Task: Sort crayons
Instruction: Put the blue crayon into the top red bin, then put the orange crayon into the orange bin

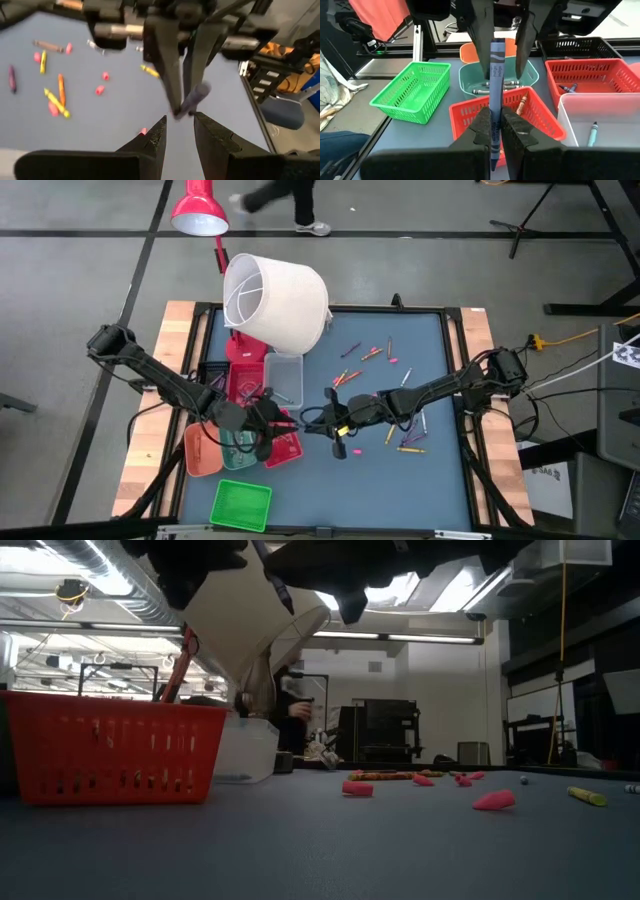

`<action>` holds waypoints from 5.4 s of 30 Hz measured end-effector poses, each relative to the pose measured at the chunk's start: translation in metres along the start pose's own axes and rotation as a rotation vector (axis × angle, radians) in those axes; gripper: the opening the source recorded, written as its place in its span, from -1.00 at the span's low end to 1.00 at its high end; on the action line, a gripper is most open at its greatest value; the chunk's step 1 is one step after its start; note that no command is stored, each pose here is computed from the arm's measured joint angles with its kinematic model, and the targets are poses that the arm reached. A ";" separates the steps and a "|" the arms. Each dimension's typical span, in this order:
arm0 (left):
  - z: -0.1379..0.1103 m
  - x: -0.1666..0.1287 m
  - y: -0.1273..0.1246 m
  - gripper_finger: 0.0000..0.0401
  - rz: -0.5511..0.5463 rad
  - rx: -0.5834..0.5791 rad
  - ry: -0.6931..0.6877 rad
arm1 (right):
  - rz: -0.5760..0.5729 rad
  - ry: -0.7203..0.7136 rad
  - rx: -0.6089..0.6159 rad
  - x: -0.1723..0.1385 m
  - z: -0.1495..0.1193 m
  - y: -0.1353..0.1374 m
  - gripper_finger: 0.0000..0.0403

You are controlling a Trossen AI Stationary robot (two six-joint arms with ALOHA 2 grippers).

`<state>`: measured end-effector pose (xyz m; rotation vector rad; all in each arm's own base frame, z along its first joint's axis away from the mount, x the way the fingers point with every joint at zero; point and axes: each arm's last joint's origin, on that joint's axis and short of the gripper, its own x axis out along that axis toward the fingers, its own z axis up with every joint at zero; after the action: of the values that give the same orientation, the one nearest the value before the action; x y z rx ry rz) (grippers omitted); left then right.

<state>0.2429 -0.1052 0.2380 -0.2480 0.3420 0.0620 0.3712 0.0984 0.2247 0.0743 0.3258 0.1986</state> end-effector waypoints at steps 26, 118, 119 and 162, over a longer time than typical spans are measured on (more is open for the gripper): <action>0.013 0.002 0.002 -0.97 -0.012 0.052 -0.104 | -0.027 -0.049 0.006 0.000 0.004 -0.001 -0.89; -0.026 -0.073 0.089 -0.52 0.904 -0.289 0.253 | -0.422 0.787 -0.029 -0.041 -0.059 -0.105 -0.33; -0.026 -0.073 0.089 -0.52 0.904 -0.289 0.253 | -0.428 0.798 -0.037 -0.043 -0.059 -0.111 -0.33; -0.025 -0.055 0.082 -0.52 0.845 -0.352 0.189 | -0.245 0.863 -0.036 -0.070 -0.104 -0.168 -0.88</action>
<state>0.1746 -0.0333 0.2148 -0.4455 0.6069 0.9421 0.3033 -0.0763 0.1302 -0.0933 1.1840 -0.0198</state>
